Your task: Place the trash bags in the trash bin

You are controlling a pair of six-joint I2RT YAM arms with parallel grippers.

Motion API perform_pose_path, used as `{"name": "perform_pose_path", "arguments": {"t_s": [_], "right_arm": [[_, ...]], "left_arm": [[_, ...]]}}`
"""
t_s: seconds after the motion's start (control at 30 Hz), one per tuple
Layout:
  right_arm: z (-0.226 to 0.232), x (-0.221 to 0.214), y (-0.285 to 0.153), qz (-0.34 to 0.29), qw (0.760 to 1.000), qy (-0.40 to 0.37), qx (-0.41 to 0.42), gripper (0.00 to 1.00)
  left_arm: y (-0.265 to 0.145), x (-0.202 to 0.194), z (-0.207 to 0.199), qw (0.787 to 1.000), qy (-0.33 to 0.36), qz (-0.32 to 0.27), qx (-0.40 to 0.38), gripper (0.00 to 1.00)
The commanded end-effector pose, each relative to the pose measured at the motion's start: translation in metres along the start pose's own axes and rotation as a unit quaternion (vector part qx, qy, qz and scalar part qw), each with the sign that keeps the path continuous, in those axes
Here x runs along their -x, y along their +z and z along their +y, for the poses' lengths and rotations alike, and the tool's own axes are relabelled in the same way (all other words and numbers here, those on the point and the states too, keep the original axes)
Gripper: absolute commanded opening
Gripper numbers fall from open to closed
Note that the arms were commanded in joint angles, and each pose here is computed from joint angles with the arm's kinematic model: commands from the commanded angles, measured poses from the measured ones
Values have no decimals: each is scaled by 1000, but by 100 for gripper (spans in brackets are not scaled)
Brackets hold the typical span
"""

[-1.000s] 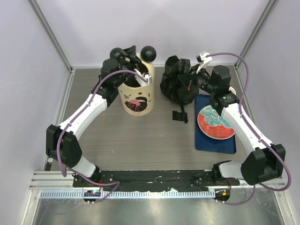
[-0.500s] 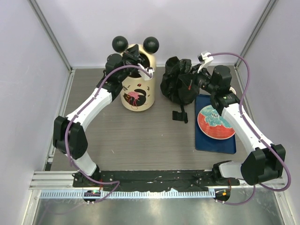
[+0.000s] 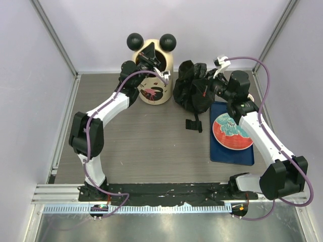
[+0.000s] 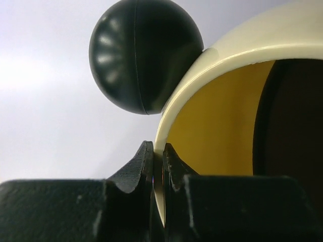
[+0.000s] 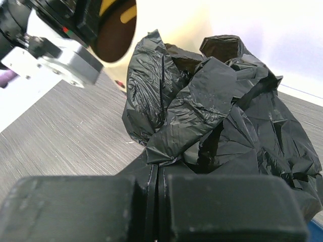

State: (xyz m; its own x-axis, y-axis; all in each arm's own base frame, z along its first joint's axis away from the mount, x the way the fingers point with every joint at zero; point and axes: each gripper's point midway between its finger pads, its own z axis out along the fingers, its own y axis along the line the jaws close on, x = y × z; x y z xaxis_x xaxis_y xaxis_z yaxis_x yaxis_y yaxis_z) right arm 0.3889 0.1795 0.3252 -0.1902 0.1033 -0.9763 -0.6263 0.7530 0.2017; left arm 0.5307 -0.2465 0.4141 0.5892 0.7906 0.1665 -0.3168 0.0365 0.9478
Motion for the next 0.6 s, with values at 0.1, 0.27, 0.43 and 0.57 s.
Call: {"name": "perform_pose_path", "arguments": {"t_s": [0.1,0.27,0.43,0.57], "right_arm": [[1,24,-8,-36,999,-16,-6,1],[1,27,-8,-38,999,-18,-4,1],[-2,29,-10,-45,999,-19,-8,1],[-4,27,-13,-44,999,-15,-11,1]], "left_arm": [[-21,-13,104,981,89,23,169,0],[-7,-36,220,960,91,44,261,0],[-11,-14,153,977,96,23,191,0],[-13,-15,175,969,89,45,226,0]]}}
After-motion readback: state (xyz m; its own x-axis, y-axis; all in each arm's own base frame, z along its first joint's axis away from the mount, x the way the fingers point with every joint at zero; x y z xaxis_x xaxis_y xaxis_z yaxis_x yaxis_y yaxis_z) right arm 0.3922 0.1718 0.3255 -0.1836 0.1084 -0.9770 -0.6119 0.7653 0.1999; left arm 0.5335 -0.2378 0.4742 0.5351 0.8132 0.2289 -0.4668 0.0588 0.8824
